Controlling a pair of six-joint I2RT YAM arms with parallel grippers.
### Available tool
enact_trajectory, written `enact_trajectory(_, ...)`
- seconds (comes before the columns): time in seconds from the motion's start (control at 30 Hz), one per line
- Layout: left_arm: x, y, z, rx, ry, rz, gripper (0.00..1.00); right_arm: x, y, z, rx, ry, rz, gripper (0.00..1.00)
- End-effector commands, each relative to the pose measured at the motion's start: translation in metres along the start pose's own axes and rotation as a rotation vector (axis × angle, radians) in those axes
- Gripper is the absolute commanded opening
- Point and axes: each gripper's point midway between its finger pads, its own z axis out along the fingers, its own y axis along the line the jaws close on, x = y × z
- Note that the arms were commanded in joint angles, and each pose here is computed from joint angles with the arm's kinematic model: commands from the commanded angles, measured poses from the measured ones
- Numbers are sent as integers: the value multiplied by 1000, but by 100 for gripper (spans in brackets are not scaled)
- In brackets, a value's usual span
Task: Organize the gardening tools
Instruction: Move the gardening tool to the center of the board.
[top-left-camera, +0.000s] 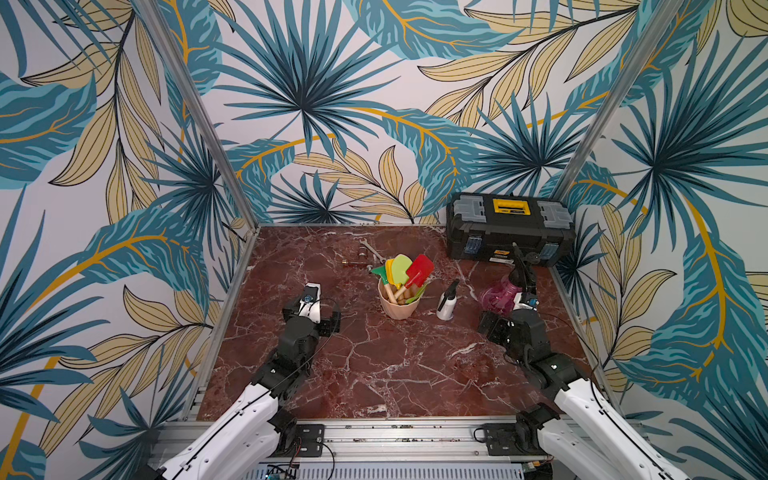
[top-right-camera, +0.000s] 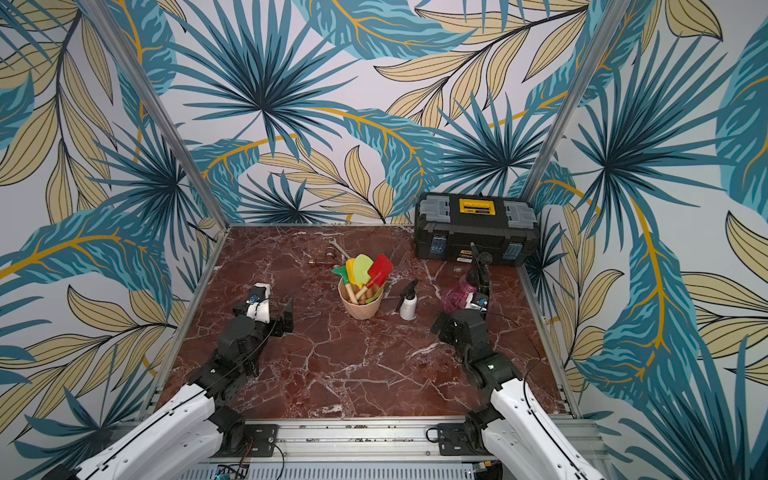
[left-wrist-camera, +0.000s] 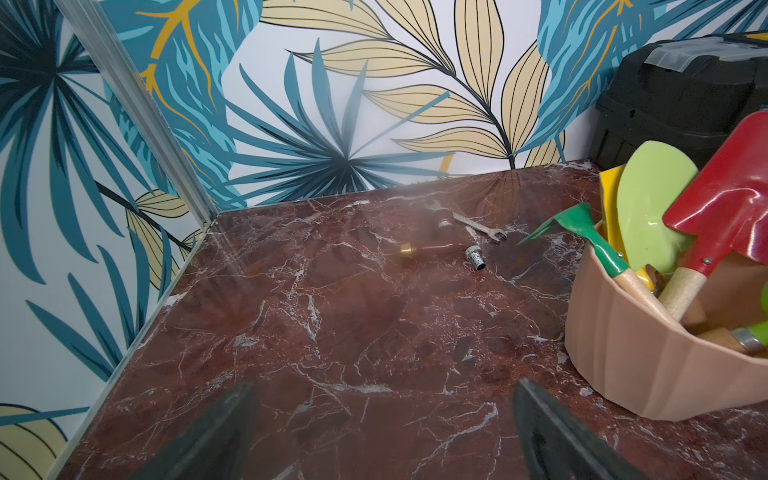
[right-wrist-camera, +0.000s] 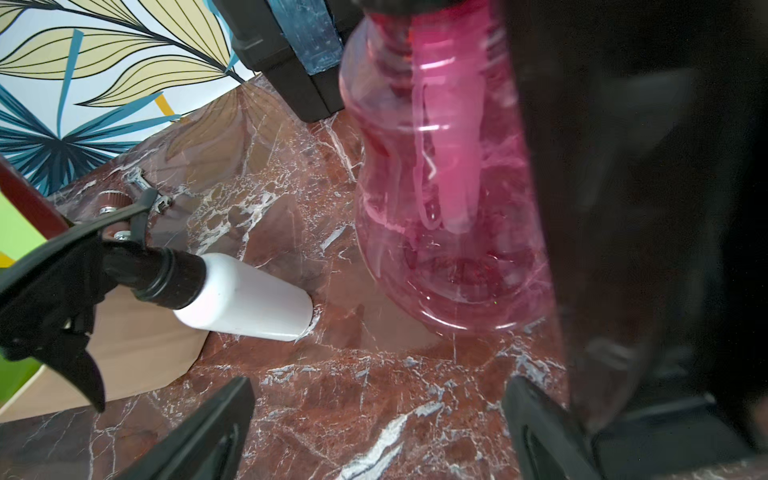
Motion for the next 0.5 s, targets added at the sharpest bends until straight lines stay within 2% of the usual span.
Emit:
enact_trajectory(0.0, -3, 1, -1, 1, -12, -3, 100, -1, -3, -6, 18, 17, -4, 99)
enact_trajectory(0.1, -5, 2, -2, -2, -17, -6, 100, 0, 27, -14, -150, 52, -56, 99)
enact_trajectory(0.2, -6, 3, -3, -2, -18, -6, 100, -5, 48, -27, -252, 78, -85, 99)
enact_trajectory(0.3, -7, 3, -3, -2, -20, -8, 100, -26, 58, -46, -276, 53, -120, 98)
enact_trajectory(0.47, -8, 2, -3, -1, -22, -13, 100, -58, 57, -72, -226, 8, -164, 94)
